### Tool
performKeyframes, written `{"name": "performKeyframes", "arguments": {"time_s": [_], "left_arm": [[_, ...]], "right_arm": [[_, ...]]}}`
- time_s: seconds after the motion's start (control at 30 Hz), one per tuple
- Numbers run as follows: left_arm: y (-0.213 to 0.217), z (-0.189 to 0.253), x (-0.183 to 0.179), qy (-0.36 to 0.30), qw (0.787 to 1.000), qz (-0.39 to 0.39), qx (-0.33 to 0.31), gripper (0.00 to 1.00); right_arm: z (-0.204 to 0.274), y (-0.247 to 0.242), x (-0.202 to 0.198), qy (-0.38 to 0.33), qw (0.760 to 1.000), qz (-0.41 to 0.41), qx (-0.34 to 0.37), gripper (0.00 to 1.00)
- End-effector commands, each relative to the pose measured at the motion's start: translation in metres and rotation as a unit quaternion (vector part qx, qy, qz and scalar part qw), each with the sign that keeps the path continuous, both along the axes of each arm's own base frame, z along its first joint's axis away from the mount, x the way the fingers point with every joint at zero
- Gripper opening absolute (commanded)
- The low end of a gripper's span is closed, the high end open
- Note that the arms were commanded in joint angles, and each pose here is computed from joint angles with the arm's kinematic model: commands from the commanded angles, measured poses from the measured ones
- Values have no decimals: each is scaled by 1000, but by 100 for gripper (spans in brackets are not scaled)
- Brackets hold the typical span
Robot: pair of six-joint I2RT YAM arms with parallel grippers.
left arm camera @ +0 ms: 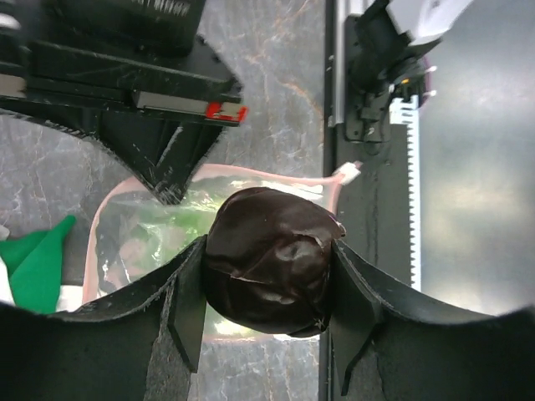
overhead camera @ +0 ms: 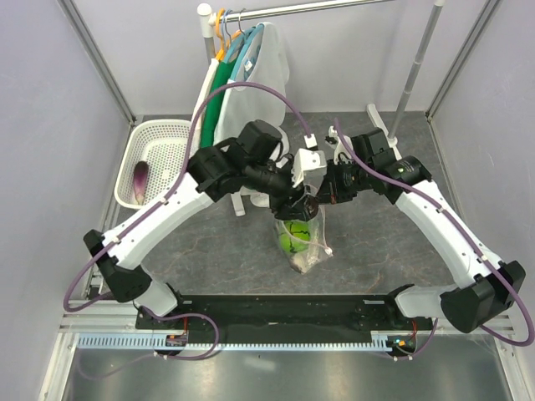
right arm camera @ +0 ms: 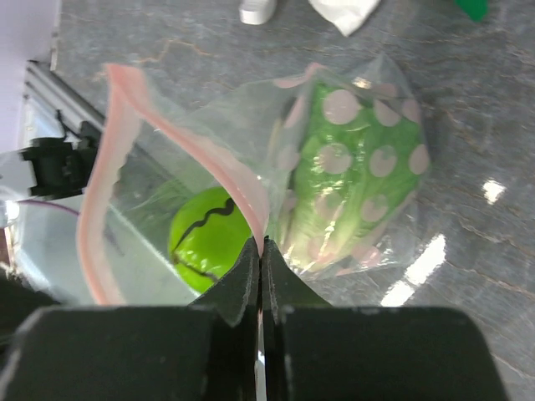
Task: Place the food in the zip-top bag and seal the zipper
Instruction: Place the fake fruit in the zipper food storage bag.
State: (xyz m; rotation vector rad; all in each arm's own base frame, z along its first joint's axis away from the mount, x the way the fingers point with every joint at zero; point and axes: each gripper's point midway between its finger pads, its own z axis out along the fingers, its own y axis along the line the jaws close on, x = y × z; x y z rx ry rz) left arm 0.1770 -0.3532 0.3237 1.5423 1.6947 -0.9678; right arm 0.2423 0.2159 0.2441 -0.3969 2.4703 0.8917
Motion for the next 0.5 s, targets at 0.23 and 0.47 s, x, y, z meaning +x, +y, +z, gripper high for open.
{"name": "performKeyframes", "arguments": {"time_s": [0.23,0.47], "left_arm": [[11,-29,60,-68,985,145,64,93],[52,55,43,-68,989,118,-51,100]], "right_arm": [[43,10,-23,-7,997,44,60,0],[40,5,-19,-16,998,30,45,0]]}}
